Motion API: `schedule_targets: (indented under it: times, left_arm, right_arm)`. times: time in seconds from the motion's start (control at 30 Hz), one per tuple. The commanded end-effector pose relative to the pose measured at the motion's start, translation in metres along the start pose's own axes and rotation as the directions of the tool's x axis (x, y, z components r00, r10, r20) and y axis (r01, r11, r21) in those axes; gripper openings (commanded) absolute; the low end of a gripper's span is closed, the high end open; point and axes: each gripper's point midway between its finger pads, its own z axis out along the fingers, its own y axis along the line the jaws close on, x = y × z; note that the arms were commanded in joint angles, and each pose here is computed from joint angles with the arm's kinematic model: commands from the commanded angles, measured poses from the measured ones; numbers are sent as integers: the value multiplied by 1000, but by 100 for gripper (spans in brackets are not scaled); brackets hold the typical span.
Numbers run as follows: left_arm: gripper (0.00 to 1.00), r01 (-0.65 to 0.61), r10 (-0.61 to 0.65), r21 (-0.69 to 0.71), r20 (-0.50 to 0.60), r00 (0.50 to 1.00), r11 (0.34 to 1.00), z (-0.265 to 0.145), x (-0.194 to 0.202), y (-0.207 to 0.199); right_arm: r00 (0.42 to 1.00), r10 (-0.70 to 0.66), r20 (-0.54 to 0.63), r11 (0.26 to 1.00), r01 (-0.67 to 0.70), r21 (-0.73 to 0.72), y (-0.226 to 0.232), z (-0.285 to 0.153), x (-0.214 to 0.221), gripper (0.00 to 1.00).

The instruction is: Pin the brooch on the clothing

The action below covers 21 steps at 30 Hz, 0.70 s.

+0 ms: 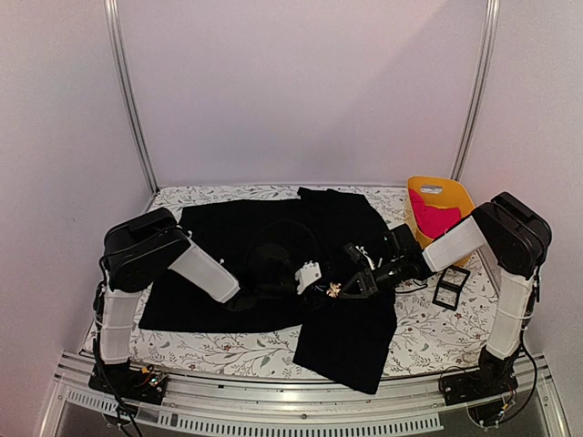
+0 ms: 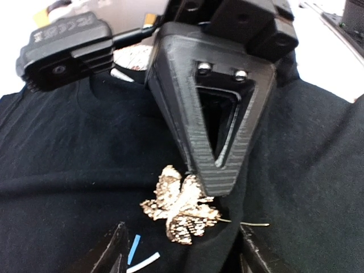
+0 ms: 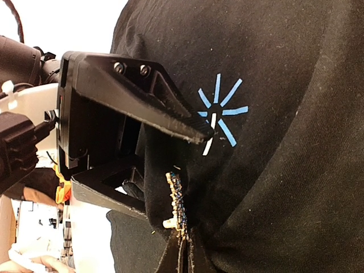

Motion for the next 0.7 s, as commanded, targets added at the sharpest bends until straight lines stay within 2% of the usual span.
schedule_targets:
  times: [0.0, 0.13, 0.23, 0.3, 0.4, 0.67]
  left_arm:
    - [64, -20, 18, 43, 39, 999, 999, 0, 1, -6]
    - [64, -22, 21, 37, 41, 999, 999, 4, 0, -5]
    - [62, 21, -25, 58, 63, 998, 998, 3, -4, -4]
    - [60, 55, -64, 94, 89, 994, 994, 1, -10, -5]
    - [51, 81, -95, 131, 100, 990, 988, -1, -13, -10]
    - [47, 118, -138, 158, 122, 983, 980, -3, -19, -13]
  right_arm:
    - [1000, 7, -21, 1000, -8, -25, 2, 1, 5, 0]
    - [1000, 5, -18, 1000, -5, -23, 2, 1, 5, 0]
    - [1000, 0, -17, 1000, -1, -23, 4, 0, 4, 0]
    - [1000, 1, -16, 1000, -2, -18, 2, 0, 5, 0]
    - [1000, -7, -14, 1000, 7, -9, 1, 0, 4, 0]
    - [999, -52, -2, 999, 52, -1, 1, 0, -2, 0]
